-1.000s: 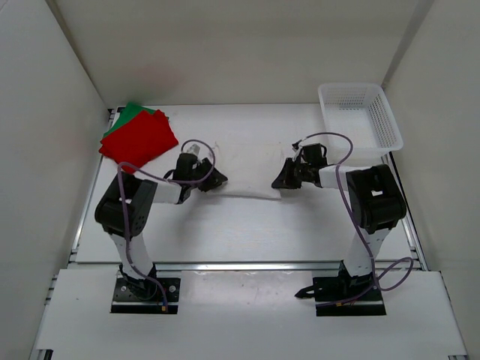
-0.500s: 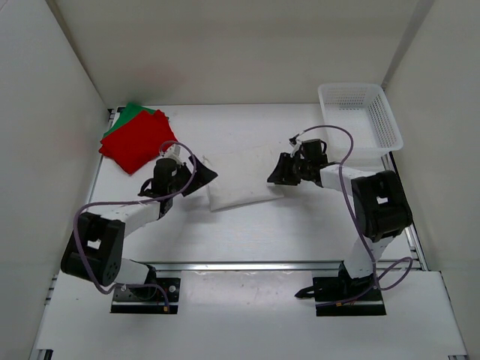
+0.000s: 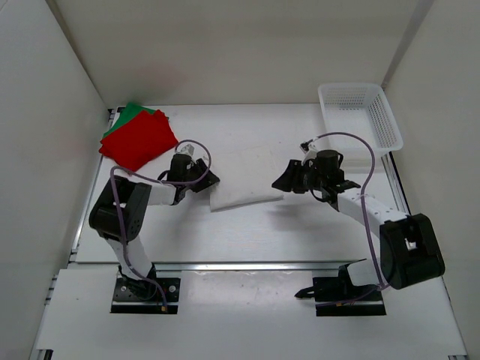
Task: Fold and stack the t-shirts
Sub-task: Put the neatly folded tshirt into the corner of the board with the left arm
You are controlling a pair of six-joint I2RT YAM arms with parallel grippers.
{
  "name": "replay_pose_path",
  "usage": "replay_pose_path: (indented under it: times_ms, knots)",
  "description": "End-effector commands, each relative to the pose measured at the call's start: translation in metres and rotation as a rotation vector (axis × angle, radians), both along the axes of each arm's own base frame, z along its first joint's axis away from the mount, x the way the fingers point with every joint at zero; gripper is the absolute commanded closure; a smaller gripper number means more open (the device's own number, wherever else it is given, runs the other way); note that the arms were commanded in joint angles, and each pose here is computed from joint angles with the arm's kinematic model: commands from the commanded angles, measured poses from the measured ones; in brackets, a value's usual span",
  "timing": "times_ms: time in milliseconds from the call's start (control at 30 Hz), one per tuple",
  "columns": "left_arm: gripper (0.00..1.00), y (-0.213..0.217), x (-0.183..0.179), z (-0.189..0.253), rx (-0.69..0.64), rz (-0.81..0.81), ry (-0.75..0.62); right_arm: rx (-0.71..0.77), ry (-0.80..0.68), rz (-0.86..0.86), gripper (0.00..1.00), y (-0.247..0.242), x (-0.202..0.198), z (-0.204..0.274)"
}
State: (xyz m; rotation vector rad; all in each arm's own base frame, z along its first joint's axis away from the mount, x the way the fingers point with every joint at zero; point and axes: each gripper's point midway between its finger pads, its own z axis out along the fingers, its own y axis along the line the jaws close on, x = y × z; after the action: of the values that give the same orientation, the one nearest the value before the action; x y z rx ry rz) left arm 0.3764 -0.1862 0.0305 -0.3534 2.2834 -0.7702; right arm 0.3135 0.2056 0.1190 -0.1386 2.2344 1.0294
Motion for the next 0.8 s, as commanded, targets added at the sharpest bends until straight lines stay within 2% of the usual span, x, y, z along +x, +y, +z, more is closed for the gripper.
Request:
replay_pose_path:
  times_ms: [0, 67, 100, 133, 167, 200, 233, 300, 333, 400, 433, 500, 600, 667, 700, 767]
  knots:
    - [0.52, -0.009, -0.012, -0.042, 0.024, -0.013, 0.130, 0.033, -0.085, -0.010, 0.59, -0.005, -0.001, 0.019]
    - [0.73, -0.024, 0.000, -0.043, -0.001, -0.027, 0.118, 0.034, -0.096, -0.023, 0.59, -0.011, -0.006, 0.022]
    - [0.82, -0.030, 0.017, -0.032, 0.013, -0.020, 0.089, 0.037, -0.090, -0.026, 0.60, -0.013, -0.010, 0.018]
    - [0.89, -0.033, 0.018, -0.037, 0.044, -0.028, 0.106, 0.044, -0.094, -0.034, 0.61, -0.014, -0.012, 0.018]
    - [0.98, -0.042, 0.037, -0.021, 0.034, -0.029, 0.067, 0.054, -0.113, -0.042, 0.61, -0.015, -0.014, 0.023]
    - [1.00, -0.054, 0.053, -0.002, 0.033, -0.049, 0.024, 0.075, -0.115, -0.057, 0.62, -0.018, -0.018, 0.021]
    - [1.00, -0.058, 0.057, 0.001, 0.042, -0.060, 0.023, 0.098, -0.085, -0.058, 0.61, -0.018, -0.026, 0.013]
    - [1.00, -0.079, 0.095, 0.053, -0.004, -0.079, -0.082, 0.104, -0.092, -0.068, 0.62, -0.023, -0.032, 0.012]
    - [1.00, -0.081, 0.098, 0.049, 0.004, -0.092, -0.059, 0.088, -0.076, -0.094, 0.62, -0.030, -0.033, 0.004]
    - [1.00, -0.094, 0.137, 0.103, -0.026, -0.101, -0.160, 0.082, -0.079, -0.110, 0.62, -0.037, -0.035, 0.003]
    - [1.00, -0.089, 0.139, 0.094, -0.008, -0.109, -0.109, 0.080, -0.080, -0.114, 0.62, -0.040, -0.035, 0.002]
    - [1.00, -0.081, 0.171, 0.146, -0.035, -0.094, -0.188, 0.086, -0.074, -0.120, 0.61, -0.040, -0.036, 0.002]
    - [1.00, -0.036, 0.196, 0.188, -0.043, -0.023, -0.232, 0.080, -0.057, -0.101, 0.62, -0.035, -0.037, -0.005]
    - [1.00, 0.022, 0.210, 0.219, -0.066, 0.073, -0.285, 0.084, -0.033, -0.076, 0.63, -0.031, -0.039, -0.008]
    - [1.00, 0.038, 0.205, 0.230, -0.076, 0.090, -0.301, 0.088, -0.023, -0.068, 0.63, -0.028, -0.039, -0.010]
    - [1.00, 0.106, 0.201, 0.235, -0.088, 0.206, -0.312, 0.093, -0.014, -0.045, 0.63, -0.022, -0.041, -0.011]
